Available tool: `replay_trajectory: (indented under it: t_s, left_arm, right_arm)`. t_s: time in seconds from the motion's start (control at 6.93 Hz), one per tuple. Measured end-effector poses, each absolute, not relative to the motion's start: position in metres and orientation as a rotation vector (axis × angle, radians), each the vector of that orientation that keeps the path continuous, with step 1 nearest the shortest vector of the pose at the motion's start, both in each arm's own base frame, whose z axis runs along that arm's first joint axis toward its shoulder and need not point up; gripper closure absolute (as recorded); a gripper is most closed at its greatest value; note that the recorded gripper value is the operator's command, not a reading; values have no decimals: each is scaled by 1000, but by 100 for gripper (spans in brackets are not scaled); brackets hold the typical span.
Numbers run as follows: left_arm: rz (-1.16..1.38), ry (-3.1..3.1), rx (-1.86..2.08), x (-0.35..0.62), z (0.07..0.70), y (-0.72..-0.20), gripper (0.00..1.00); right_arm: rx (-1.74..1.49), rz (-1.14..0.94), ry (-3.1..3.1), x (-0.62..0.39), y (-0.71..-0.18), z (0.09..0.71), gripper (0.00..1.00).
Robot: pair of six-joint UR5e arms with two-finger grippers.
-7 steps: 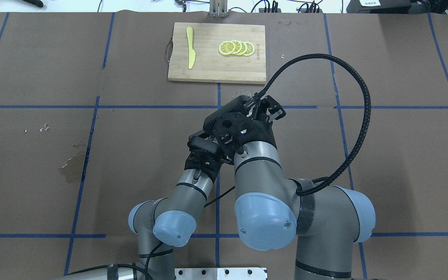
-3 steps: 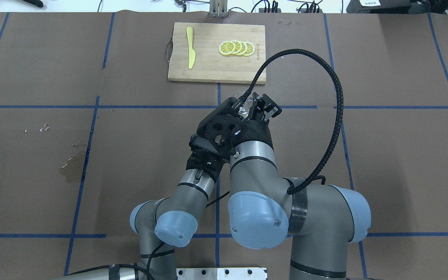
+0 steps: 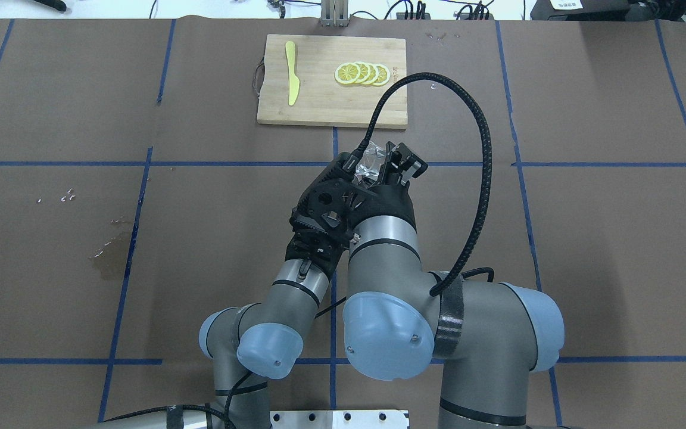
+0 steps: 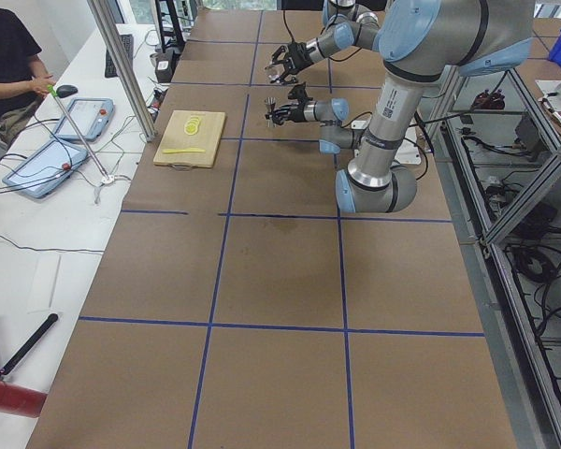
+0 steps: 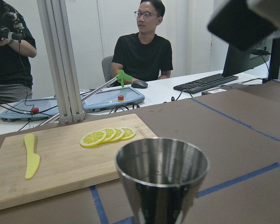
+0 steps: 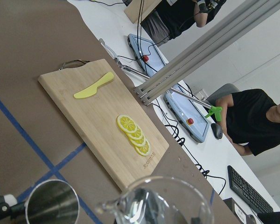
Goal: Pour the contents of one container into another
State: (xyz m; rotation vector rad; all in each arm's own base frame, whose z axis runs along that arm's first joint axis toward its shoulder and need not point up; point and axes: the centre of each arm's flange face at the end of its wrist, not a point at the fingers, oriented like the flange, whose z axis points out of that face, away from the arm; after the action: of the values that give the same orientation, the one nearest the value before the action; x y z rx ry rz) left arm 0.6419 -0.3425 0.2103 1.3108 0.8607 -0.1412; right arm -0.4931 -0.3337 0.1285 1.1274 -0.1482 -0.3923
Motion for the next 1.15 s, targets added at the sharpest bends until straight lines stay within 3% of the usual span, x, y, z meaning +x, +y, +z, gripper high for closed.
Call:
replay_trajectory:
  t_s: [1.15]
  left_arm:
    - [-143, 869, 1310, 642, 208, -339, 100]
  right_arm:
    - [1119, -521, -27, -501, -346, 127, 95]
